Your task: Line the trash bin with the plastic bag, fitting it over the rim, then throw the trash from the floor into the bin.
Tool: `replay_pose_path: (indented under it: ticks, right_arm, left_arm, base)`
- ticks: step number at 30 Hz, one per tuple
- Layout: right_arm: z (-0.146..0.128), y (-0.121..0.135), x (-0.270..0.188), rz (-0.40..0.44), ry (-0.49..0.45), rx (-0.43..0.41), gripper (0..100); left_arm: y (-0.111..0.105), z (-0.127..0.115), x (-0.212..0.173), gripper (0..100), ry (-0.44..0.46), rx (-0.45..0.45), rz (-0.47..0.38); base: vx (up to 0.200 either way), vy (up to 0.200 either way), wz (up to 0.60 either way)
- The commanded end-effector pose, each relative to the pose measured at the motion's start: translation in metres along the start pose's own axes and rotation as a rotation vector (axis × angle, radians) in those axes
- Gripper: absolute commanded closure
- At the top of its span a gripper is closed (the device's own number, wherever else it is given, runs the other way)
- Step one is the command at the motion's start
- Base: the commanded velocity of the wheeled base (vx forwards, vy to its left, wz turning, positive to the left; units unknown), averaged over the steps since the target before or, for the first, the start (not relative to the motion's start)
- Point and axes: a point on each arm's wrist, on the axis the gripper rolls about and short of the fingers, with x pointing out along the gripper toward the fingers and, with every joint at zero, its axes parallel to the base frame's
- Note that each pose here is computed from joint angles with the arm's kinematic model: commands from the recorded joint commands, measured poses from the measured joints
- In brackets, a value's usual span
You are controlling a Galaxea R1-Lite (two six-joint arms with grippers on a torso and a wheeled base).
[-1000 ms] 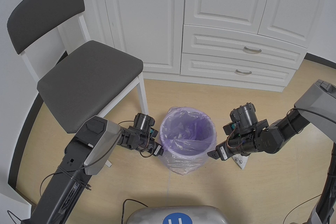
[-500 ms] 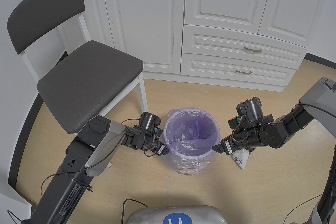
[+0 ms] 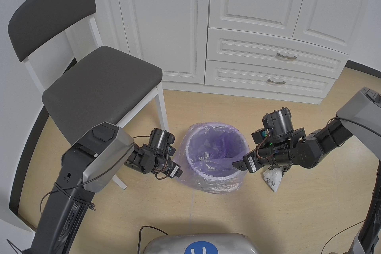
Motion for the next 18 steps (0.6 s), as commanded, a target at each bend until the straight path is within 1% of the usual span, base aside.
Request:
replay_pose_path:
  ticks: [1, 4, 5, 7, 8, 10, 11, 12, 14, 16, 17, 18]
  right_arm:
    - [0.002, 0.009, 0.008, 0.027, -0.044, -0.017, 0]
    - [0.007, 0.013, 0.015, 0.032, -0.056, -0.030, 0]
    - [0.012, 0.015, 0.022, 0.049, -0.066, -0.051, 0]
    - [0.015, 0.016, 0.030, 0.070, -0.071, -0.071, 0]
    - [0.015, 0.015, 0.038, 0.096, -0.063, -0.098, 0]
    - [0.015, 0.015, 0.038, 0.096, -0.063, -0.098, 0]
    - [0.016, 0.013, 0.054, 0.154, -0.029, -0.135, 0]
    - [0.014, 0.011, 0.066, 0.179, 0.016, -0.146, 0]
    - [0.011, 0.011, 0.076, 0.200, 0.068, -0.165, 0]
    - [0.009, 0.011, 0.079, 0.204, 0.079, -0.169, 0]
    - [0.004, 0.009, 0.090, 0.216, 0.108, -0.180, 0]
    - [0.004, 0.010, 0.092, 0.222, 0.108, -0.181, 0]
  left_arm:
    - [-0.006, 0.008, -0.043, 0, -0.083, 0.006, 0.028]
    - [-0.015, 0.002, -0.050, 0, -0.083, 0.014, 0.066]
    - [-0.021, -0.003, -0.056, 0, -0.082, 0.018, 0.105]
    - [-0.024, -0.006, -0.062, 0, -0.091, 0.009, 0.131]
    - [-0.027, -0.009, -0.069, 0, -0.110, -0.010, 0.155]
    - [-0.027, -0.009, -0.069, 0, -0.110, -0.010, 0.155]
    - [-0.029, -0.008, -0.083, 0, -0.152, -0.030, 0.189]
    - [-0.032, -0.007, -0.093, 0, -0.164, -0.051, 0.197]
    - [-0.035, -0.010, -0.110, 0, -0.164, -0.110, 0.206]
    - [-0.034, -0.011, -0.115, 0, -0.160, -0.121, 0.211]
    - [-0.024, -0.015, -0.144, 0, -0.163, -0.142, 0.241]
    - [-0.019, -0.015, -0.153, 0, -0.170, -0.156, 0.249]
  base:
    - [0.000, 0.000, 0.00]
    - [0.000, 0.000, 0.00]
    - [0.000, 0.000, 0.00]
    - [0.000, 0.000, 0.00]
    - [0.000, 0.000, 0.00]
    - [0.000, 0.000, 0.00]
    - [0.000, 0.000, 0.00]
    - [0.000, 0.000, 0.00]
    - [0.000, 0.000, 0.00]
    - [0.000, 0.000, 0.00]
    - [0.000, 0.000, 0.00]
    - [0.000, 0.000, 0.00]
